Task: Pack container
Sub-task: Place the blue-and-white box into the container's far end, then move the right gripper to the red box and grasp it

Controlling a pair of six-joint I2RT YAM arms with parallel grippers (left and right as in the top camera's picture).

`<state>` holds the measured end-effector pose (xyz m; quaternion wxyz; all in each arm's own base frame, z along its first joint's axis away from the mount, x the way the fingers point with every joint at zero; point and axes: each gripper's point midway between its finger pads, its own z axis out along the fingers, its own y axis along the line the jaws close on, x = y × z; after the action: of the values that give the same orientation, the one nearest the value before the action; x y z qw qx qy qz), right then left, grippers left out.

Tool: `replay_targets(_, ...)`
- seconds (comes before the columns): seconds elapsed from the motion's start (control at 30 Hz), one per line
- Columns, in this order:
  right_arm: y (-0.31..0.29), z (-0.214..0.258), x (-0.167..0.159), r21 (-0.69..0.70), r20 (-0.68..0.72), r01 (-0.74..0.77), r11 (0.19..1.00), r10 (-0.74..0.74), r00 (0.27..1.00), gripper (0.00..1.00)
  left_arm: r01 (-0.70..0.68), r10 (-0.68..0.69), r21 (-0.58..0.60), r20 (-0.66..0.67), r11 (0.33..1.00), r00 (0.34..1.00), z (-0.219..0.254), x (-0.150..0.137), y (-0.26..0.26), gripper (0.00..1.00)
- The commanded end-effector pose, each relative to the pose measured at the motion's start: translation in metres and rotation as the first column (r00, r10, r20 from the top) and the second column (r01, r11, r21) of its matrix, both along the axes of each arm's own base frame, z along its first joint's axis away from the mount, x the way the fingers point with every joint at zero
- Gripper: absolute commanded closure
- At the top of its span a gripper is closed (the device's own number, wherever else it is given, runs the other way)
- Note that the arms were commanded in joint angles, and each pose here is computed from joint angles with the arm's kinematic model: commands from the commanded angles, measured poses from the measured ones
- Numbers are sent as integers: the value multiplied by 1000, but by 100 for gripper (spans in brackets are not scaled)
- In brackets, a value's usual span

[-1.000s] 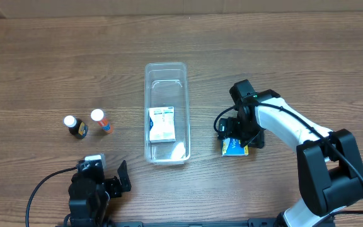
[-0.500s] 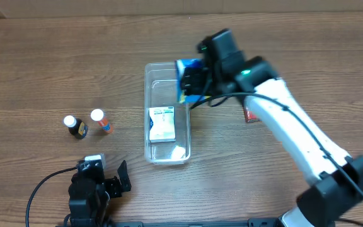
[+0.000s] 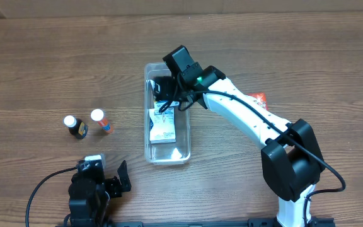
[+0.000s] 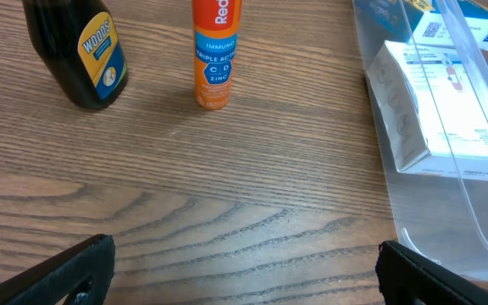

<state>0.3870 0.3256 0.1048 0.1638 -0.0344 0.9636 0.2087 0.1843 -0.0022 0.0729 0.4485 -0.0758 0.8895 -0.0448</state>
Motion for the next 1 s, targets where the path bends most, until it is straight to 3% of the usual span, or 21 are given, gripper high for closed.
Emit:
replay_targets(0.0,2,10,0,9,14,0,1000,0,1000,59,18,-18,15,4,1000,1000,-1,0,-1,0)
replay_targets(0.03,2,3,4,2,21,6,1000,-6,1000,74,18,-18,15,4,1000,1000,-1,0,-1,0)
replay_targets(0.13,11,-29,10,-1,-3,-10,1000,10,1000,84,18,-18,15,3,1000,1000,-1,0,-1,0)
replay_targets(0.27,24,-42,3,52,-51,-49,997,52,997,86,18,-18,15,3,1000,1000,-1,0,-1,0)
replay_targets(0.33,31,-36,11,78,-10,-53,996,54,998,82,18,-18,15,3,1000,1000,-1,0,-1,0)
replay_targets(0.47,24,9,29,116,59,-81,990,74,996,81,18,-18,15,4,1000,1000,-1,0,-1,0)
replay_targets(0.6,-19,121,31,82,175,-41,996,26,984,67,18,-18,15,3,1000,1000,-1,0,-1,0)
replay_targets(0.63,-39,141,31,56,200,7,998,-18,980,54,18,-18,15,3,1000,1000,-1,0,-1,0)
replay_targets(0.67,-74,158,32,13,223,86,996,-87,971,32,18,-18,15,4,1000,1000,-1,0,-1,0)
replay_targets(0.73,-133,157,34,-66,188,208,976,-193,963,0,18,-18,15,4,1000,1000,-1,0,-1,0)
replay_targets(0.8,-191,114,26,-213,59,208,955,-200,978,0,18,-18,15,4,1000,1000,-1,0,-1,0)
replay_targets(0.97,-273,3,9,-363,-141,131,922,-194,971,0,18,-18,15,4,1000,1000,-1,0,-1,0)
